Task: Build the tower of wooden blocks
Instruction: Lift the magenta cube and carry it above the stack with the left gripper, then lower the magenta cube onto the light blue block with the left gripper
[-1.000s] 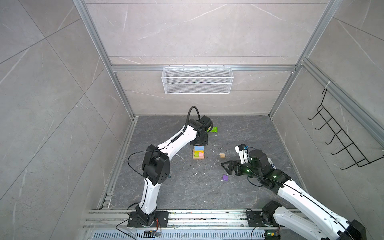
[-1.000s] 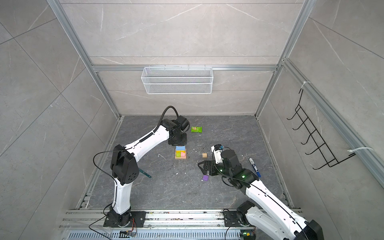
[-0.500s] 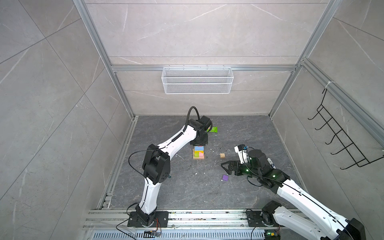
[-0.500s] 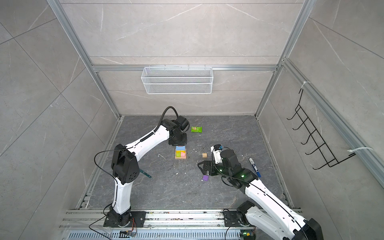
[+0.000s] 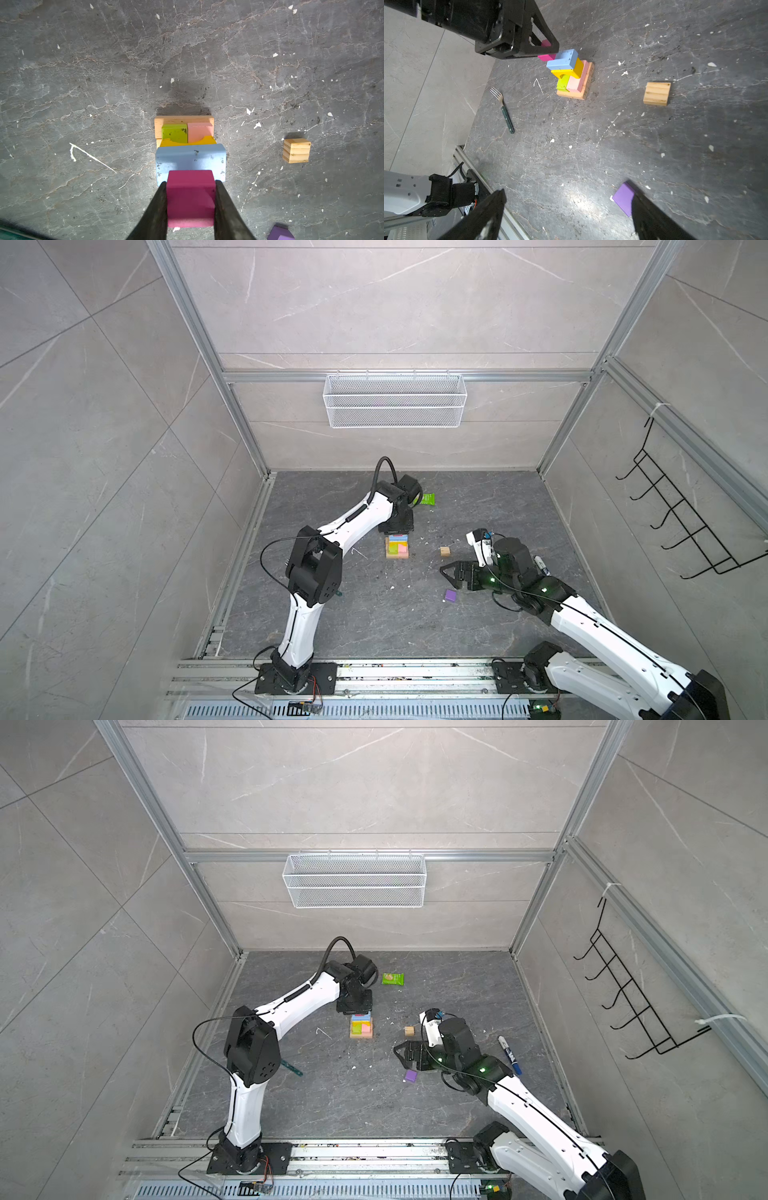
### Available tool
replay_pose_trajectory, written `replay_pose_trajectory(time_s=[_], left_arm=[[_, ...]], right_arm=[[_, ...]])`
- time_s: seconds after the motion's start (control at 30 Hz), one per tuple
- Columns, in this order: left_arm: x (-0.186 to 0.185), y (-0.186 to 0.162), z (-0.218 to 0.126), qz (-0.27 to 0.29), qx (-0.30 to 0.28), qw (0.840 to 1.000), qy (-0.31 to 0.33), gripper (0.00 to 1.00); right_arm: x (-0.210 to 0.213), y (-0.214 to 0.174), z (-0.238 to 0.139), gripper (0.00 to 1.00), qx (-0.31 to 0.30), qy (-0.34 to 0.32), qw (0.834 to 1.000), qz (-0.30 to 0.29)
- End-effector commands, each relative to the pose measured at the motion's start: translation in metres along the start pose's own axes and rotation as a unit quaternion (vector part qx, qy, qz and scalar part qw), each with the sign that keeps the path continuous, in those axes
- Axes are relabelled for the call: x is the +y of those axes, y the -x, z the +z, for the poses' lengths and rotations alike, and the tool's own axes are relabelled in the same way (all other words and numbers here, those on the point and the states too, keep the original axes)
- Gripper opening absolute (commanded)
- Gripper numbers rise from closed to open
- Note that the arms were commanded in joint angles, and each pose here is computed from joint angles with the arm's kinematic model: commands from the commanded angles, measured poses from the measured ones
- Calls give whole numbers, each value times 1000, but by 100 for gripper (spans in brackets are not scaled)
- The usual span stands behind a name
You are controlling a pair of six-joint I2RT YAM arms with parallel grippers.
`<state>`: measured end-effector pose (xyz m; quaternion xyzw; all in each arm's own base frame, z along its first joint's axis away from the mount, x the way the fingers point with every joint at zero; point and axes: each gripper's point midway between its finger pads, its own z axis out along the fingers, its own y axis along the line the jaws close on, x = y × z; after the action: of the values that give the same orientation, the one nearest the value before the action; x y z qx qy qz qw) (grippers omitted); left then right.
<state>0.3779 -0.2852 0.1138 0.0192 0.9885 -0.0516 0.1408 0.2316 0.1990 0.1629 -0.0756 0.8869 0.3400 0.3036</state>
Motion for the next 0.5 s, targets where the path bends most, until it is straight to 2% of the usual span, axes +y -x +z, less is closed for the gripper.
replay_pose_trajectory(time_s=[0.0, 0.47], left_arm=[[1, 1, 7, -1, 3, 1000, 1, 20], [0, 1, 13, 0, 6, 1000, 2, 19]], right_arm=[[4, 5, 0, 95, -6, 9, 1000, -12], [4, 5, 1, 94, -7, 9, 1000, -12]])
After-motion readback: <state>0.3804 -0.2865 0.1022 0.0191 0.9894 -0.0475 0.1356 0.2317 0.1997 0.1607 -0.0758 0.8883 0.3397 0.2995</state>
